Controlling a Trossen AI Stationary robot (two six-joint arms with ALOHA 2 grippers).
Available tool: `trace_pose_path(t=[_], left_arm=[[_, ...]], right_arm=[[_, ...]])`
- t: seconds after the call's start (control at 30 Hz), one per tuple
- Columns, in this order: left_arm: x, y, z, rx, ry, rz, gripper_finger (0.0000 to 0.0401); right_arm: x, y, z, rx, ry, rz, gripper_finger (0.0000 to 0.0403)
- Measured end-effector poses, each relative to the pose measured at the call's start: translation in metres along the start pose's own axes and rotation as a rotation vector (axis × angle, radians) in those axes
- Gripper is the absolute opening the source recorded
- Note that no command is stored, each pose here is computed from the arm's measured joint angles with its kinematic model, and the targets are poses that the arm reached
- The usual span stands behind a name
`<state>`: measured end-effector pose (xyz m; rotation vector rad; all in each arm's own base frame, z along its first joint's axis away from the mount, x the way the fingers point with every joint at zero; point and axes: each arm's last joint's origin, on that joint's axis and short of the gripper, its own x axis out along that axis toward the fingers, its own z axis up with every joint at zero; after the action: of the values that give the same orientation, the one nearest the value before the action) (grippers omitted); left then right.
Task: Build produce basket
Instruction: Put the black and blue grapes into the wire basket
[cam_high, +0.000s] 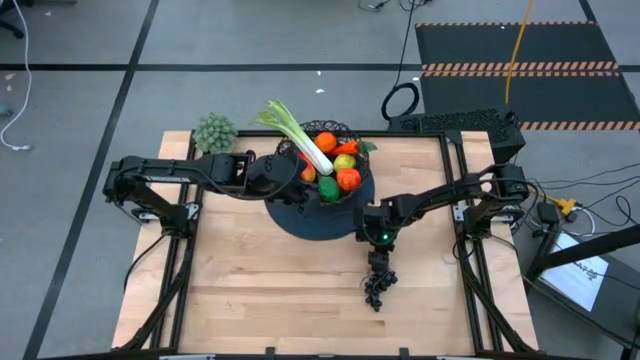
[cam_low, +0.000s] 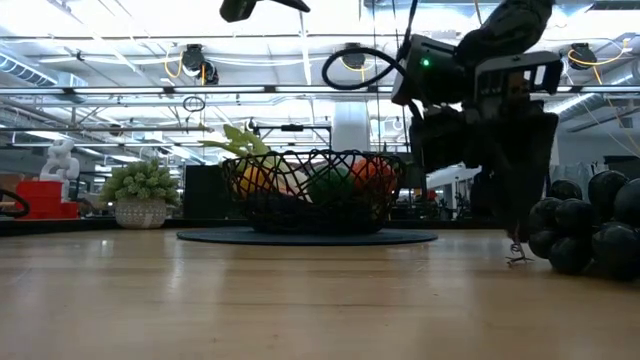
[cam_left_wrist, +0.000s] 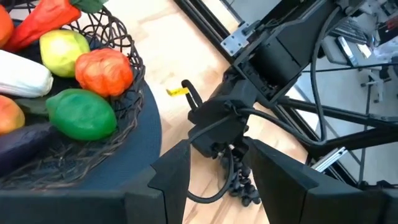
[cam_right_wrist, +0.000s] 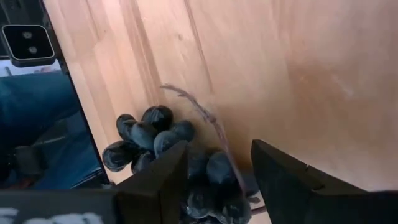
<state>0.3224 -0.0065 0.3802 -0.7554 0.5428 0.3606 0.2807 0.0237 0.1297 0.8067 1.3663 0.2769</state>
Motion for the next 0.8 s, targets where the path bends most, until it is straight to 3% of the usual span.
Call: trace_pose_path(t=[0.33, 0.67, 0.8], left_arm=[[0.000, 0.000, 0.000, 0.000, -0.002, -0.002, 0.0166], [0.000, 0.000, 0.000, -0.001, -0.001, -0.002, 0.0166], [0.000, 0.000, 0.000, 0.006, -0.001, -0.001, 0.0166]], right_arm=[[0.007, -0.011, -0.008, 0.000, -0.013, -0.016, 0.0123], [0.007, -0.011, -0.009, -0.030, -0.006, -0.004, 0.0013], [0.001, -0.006, -0.010, -0.044, -0.021, 0.019, 0.0011]])
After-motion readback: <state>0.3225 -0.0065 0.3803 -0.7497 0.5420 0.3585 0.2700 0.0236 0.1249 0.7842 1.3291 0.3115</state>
